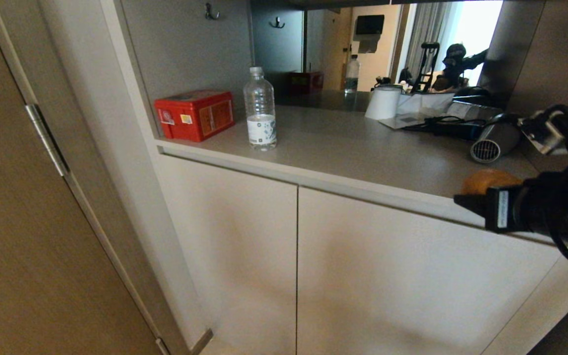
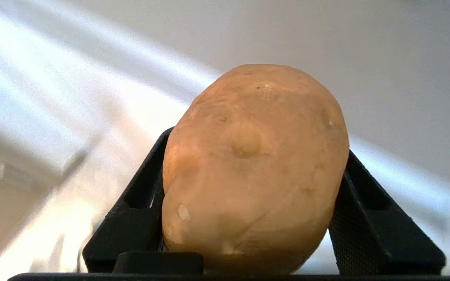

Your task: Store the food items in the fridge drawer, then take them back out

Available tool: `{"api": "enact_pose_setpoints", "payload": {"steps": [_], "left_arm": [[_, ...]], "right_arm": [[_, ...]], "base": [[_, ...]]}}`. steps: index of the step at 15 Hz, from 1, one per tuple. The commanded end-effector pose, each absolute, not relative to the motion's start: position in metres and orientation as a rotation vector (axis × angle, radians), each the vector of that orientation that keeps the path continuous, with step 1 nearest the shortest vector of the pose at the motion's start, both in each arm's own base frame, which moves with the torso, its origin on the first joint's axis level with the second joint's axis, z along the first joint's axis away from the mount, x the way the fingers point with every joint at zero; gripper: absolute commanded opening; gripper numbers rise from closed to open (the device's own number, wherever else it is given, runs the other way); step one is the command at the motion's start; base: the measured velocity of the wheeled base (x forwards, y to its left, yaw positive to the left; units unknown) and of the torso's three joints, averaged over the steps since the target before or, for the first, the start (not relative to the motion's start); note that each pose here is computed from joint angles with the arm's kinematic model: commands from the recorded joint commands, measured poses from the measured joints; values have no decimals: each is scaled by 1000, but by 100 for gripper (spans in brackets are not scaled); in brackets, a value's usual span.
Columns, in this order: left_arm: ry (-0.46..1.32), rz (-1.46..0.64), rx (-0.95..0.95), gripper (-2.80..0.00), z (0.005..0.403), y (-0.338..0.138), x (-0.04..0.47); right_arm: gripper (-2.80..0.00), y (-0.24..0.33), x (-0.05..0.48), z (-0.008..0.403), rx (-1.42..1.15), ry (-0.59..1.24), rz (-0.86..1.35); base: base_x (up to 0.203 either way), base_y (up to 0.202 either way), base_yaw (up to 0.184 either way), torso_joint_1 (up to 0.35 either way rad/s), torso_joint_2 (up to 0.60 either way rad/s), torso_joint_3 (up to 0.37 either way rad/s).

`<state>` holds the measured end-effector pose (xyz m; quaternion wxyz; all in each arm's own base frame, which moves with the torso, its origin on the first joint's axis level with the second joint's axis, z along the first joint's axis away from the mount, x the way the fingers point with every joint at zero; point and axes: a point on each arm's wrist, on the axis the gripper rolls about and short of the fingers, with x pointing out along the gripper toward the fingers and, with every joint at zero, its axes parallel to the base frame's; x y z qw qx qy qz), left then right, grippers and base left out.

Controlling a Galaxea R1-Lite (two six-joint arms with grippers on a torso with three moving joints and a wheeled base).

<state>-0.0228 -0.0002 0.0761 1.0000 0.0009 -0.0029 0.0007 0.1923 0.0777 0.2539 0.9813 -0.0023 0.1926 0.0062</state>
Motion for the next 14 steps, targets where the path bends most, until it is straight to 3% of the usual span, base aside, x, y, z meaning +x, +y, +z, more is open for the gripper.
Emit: {"api": "enact_pose_setpoints", "payload": {"steps": [1,6,14], "left_arm": [[-3,2,2,-280,75,0,-23],[-3,2,2,-280,75,0,-23],[-3,2,2,-280,75,0,-23]], "right_arm": [[-280,59,149,251,20,349,24],[-280,40,105,227,37,353,66],[-280,37,98,217,32,368,65]], "base": [[0,0,0,0,0,0],[0,0,0,0,0,0],[-1,0,-9,-1,0,1]]}}
